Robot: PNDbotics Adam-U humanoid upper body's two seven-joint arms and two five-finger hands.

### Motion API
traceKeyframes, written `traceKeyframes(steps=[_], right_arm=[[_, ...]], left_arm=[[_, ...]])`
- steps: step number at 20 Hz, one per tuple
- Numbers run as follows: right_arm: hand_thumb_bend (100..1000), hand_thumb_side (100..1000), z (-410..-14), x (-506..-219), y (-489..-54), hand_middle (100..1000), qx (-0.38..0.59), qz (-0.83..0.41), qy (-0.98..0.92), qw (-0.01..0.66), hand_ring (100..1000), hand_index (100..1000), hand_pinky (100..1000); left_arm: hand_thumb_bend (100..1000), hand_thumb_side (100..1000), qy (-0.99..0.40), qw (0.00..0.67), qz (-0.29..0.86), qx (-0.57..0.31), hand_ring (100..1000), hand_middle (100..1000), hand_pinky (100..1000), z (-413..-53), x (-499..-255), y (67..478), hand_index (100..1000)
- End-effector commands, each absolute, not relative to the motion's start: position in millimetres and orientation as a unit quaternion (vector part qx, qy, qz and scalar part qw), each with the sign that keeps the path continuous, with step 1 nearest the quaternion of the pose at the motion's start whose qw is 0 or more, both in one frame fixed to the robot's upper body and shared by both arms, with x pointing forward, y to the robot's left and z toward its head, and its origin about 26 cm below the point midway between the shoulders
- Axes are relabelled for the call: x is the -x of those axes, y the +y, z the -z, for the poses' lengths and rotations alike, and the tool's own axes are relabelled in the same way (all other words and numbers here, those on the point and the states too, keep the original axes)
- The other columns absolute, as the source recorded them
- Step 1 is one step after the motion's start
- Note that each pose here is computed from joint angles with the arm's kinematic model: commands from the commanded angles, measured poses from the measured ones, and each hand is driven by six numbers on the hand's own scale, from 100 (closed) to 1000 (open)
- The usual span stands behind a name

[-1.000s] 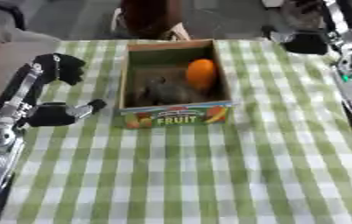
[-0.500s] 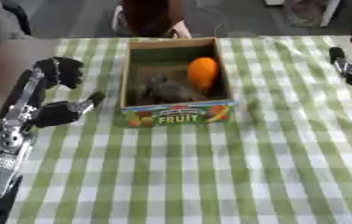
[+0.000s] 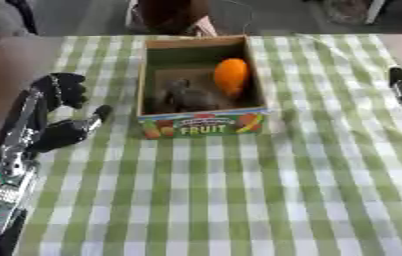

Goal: Pick up objects on the table and place them in the box.

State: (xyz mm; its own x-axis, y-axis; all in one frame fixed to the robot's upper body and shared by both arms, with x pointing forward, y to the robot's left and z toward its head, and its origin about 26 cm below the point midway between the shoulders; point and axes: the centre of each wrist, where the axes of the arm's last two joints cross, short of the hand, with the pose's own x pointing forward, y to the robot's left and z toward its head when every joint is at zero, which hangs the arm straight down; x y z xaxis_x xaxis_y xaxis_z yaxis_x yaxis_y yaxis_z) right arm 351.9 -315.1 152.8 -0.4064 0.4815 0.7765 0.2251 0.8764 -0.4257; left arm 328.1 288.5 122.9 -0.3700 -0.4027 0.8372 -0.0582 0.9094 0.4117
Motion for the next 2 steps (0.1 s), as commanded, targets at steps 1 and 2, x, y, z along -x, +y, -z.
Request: traceKeyframes(steps=[1, 2], right_arm=[[260, 123, -159.3, -348.7, -314.5, 601, 0.203, -0.113, -0.838, 0.494, 674, 743, 651], [266, 119, -157.9, -348.0, -314.1, 601, 0.201, -0.112, -0.837, 0.496, 674, 743, 650]], left_arm=[[556, 168, -0.820, 0.536, 0.147, -0.137, 582, 551, 594, -127.4, -324.9, 287.3, 712], [554, 168, -0.819, 0.539, 0.144, -0.134, 581, 551, 593, -125.9, -324.3, 286.5, 712]])
